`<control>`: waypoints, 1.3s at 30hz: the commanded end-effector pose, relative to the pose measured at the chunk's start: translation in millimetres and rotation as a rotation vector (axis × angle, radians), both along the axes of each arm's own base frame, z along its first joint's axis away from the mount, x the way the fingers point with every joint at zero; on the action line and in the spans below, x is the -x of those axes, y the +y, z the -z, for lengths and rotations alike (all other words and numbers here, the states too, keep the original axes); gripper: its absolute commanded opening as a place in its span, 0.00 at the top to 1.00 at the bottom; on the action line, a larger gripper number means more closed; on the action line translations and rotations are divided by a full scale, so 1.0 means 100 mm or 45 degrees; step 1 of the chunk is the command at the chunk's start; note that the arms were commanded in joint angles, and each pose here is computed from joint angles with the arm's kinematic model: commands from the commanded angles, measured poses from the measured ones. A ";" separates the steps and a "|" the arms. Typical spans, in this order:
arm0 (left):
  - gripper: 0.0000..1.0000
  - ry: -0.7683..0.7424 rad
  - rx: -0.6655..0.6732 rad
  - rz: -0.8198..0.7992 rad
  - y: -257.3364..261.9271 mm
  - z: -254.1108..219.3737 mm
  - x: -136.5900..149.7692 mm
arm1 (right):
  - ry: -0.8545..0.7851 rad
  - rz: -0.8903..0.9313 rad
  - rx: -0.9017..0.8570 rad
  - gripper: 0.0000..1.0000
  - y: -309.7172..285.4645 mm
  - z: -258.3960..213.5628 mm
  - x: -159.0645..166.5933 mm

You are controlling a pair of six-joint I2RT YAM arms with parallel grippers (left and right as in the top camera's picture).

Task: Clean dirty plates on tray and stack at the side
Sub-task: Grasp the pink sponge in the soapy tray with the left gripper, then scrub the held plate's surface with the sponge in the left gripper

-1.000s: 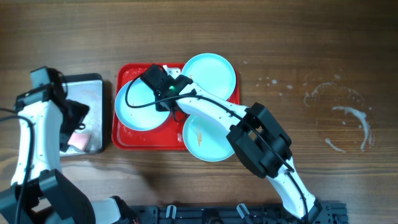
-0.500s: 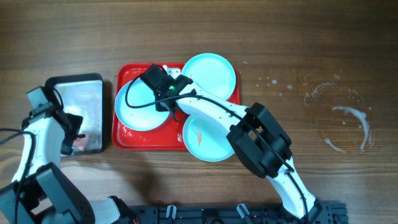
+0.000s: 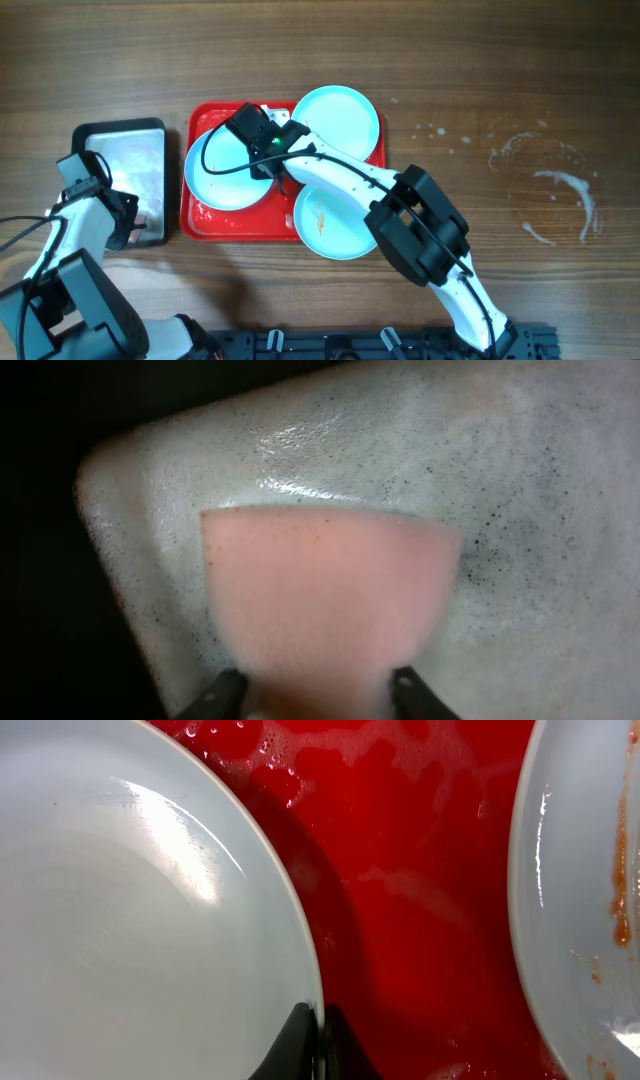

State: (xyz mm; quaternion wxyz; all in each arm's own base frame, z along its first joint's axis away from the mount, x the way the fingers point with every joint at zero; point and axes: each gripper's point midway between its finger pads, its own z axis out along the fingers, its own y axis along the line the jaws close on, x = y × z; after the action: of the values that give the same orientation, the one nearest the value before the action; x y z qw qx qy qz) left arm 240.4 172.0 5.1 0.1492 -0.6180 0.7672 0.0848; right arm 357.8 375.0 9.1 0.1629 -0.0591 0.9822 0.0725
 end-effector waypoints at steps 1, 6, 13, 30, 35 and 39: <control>0.81 0.038 0.021 -0.013 -0.02 0.10 0.07 | 0.014 -0.029 0.072 0.96 -0.06 0.18 0.02; 0.95 0.039 0.022 -0.012 -0.02 0.09 0.07 | 0.013 -0.044 0.079 0.95 -0.07 0.18 0.03; 0.96 0.005 0.058 0.083 -0.06 -0.13 -0.09 | 0.011 -0.059 0.084 0.94 -0.07 0.18 0.03; 0.96 -0.137 -0.082 1.038 -0.94 -0.72 -0.91 | 0.015 -0.061 0.088 0.89 -0.07 0.18 0.03; 0.96 -0.190 -0.077 1.270 -1.34 -0.76 -1.04 | 0.015 -0.060 0.087 0.88 -0.07 0.18 0.03; 0.96 -0.216 -0.087 1.378 -1.62 -0.78 -1.11 | 0.011 -0.061 0.083 0.96 -0.07 0.18 0.03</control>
State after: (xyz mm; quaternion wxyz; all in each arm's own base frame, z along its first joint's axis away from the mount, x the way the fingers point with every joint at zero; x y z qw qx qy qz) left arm 341.4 33.8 69.8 0.2313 -0.1856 0.9549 -0.0126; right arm 356.7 373.1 7.5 0.1621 -0.0811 0.9814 0.0640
